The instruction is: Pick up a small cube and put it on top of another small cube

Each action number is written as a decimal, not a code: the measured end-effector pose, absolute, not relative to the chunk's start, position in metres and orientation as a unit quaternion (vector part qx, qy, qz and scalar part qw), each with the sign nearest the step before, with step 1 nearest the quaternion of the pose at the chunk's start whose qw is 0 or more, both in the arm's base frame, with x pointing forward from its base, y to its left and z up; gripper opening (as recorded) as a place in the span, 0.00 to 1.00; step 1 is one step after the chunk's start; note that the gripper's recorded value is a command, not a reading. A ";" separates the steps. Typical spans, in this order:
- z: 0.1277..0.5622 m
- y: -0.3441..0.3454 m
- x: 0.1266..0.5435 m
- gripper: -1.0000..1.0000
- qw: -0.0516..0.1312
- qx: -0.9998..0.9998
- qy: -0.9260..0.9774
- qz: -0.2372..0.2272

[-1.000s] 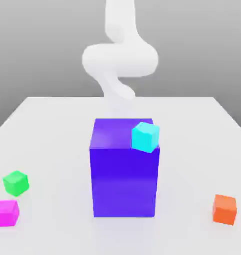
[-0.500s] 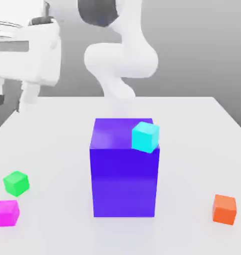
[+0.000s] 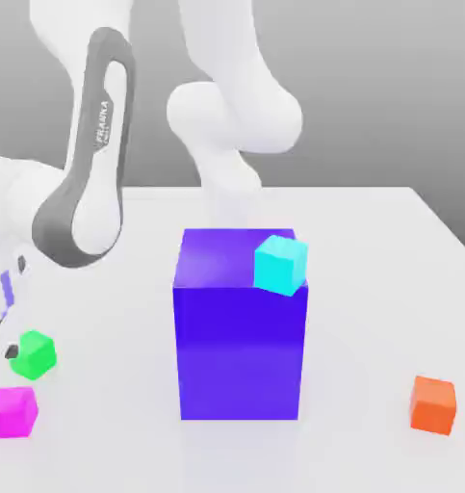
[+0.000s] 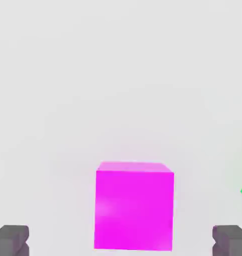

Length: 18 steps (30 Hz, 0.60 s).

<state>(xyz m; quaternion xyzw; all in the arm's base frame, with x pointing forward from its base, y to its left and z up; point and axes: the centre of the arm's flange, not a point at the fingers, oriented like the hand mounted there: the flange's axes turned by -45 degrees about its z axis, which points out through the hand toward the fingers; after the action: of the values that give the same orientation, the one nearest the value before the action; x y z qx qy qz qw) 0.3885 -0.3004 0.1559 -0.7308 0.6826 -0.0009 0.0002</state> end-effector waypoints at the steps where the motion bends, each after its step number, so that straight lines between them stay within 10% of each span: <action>1: 0.143 -0.300 0.388 0.50 0.000 -0.730 0.683 0.000; 2: 0.132 -0.300 0.387 0.00 0.000 -0.730 0.683 0.000; 18: 0.217 -0.311 0.342 0.00 0.004 -0.637 0.771 -0.001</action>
<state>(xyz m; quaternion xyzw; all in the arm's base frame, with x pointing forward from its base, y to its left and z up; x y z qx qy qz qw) 0.3415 -0.3112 0.2166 -0.6372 0.7707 -0.0011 0.0042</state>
